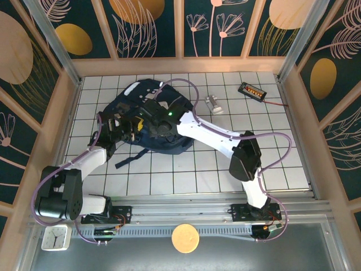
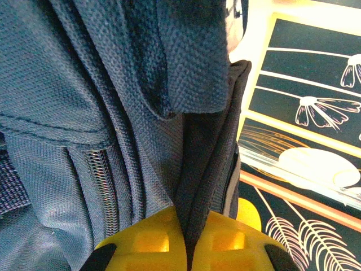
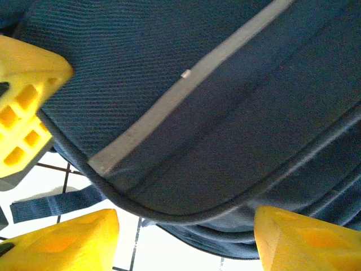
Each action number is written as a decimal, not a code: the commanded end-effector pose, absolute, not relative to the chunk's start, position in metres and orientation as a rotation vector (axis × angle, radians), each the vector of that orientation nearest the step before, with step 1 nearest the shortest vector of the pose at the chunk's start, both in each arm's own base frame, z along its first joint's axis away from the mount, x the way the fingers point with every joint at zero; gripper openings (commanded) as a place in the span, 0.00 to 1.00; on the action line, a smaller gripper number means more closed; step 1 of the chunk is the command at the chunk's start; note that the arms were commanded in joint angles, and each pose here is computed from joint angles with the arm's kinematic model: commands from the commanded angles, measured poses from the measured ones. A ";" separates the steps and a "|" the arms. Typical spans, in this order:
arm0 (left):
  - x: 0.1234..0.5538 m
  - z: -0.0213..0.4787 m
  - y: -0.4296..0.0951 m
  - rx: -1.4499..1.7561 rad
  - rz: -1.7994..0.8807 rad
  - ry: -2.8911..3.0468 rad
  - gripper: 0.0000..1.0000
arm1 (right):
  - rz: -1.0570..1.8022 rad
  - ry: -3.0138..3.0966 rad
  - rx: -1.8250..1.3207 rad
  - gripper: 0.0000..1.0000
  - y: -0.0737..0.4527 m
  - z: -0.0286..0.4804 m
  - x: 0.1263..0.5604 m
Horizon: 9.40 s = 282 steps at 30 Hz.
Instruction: Pack books, pencil case, and school supplies into a backpack
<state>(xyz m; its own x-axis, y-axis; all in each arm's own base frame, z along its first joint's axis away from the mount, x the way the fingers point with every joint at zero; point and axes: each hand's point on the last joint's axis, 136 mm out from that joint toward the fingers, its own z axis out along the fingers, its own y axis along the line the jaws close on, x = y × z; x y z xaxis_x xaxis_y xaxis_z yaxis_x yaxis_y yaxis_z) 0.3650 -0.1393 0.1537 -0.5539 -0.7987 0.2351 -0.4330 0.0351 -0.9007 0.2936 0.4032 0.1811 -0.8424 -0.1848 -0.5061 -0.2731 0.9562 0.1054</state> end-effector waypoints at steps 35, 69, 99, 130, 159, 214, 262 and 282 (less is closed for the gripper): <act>0.369 0.214 -0.138 -1.142 -1.612 1.843 0.00 | -0.042 2.615 -0.492 0.00 0.385 0.170 0.283; 0.384 0.160 -0.064 -0.949 -1.085 2.203 0.12 | 0.622 2.693 -0.670 0.00 0.366 0.133 0.306; 0.318 0.151 -0.116 -1.295 -1.432 1.991 0.69 | 0.783 2.636 -0.731 0.00 0.407 0.157 0.276; 0.298 0.125 -0.084 -1.029 -1.109 2.295 0.00 | 0.294 2.242 -1.247 0.00 0.316 0.135 0.351; 0.272 0.103 -0.081 -0.926 -0.920 2.499 0.00 | -0.202 1.621 -1.418 0.00 0.270 0.180 0.529; 0.241 0.048 -0.149 -1.255 -1.224 2.387 0.50 | 0.286 1.898 -1.450 0.00 0.289 0.157 0.304; 0.237 -0.010 -0.097 -1.368 -0.923 2.487 0.00 | 0.262 1.889 -1.509 0.00 0.296 0.146 0.334; 0.270 0.061 -0.102 -1.164 -1.081 2.392 0.99 | 0.537 1.882 -1.264 0.65 0.291 0.208 0.359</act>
<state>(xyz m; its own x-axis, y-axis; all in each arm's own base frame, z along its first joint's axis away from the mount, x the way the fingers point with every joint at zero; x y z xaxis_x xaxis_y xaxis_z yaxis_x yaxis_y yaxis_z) 0.2838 -0.1147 0.0718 -0.6541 -0.7518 0.0832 -0.4898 0.3372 -0.8040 0.3597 0.2969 0.1490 -0.1846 -0.7084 -0.6813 -0.9345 0.3412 -0.1015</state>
